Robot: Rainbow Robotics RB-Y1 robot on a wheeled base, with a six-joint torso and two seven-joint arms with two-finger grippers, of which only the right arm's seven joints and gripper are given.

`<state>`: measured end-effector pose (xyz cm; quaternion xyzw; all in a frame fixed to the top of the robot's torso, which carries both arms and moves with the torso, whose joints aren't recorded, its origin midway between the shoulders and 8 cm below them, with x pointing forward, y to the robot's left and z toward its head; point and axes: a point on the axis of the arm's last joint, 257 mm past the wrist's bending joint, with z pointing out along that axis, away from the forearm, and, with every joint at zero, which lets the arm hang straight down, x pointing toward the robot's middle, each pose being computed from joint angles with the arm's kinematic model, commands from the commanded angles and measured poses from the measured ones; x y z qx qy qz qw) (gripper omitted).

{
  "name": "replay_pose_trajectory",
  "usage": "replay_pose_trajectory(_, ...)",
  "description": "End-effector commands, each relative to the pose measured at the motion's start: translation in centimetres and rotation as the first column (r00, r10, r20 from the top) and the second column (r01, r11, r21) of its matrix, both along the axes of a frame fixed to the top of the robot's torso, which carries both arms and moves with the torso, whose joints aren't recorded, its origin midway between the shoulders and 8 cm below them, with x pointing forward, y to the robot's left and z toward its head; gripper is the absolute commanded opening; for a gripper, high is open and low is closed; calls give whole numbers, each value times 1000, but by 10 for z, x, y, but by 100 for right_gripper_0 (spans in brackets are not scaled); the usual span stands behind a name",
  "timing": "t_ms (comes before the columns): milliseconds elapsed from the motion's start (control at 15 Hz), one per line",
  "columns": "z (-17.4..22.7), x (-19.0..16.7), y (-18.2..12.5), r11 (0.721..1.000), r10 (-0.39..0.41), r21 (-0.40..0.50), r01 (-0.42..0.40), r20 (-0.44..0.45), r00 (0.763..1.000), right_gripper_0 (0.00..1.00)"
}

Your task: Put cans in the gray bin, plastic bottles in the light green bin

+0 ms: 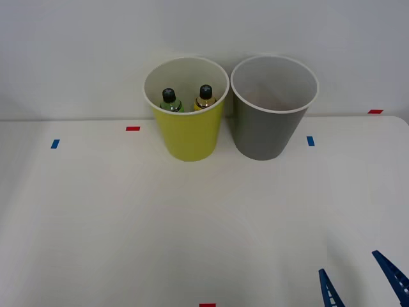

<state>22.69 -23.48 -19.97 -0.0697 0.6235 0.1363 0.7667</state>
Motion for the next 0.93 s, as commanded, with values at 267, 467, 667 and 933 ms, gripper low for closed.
replay_pose_trajectory(267, 1, 0, -8, 999, -36, -11, 36, 8, 999, 100)
replay_pose_trajectory(467, 1, 1, -7, 999, -36, -18, 36, 10, 999, 100)
replay_pose_trajectory(667, 1, 0, -7, 999, -36, -23, 36, 13, 999, 100)
replay_pose_trajectory(933, 1, 0, -7, 999, -36, -23, 36, 13, 999, 100)
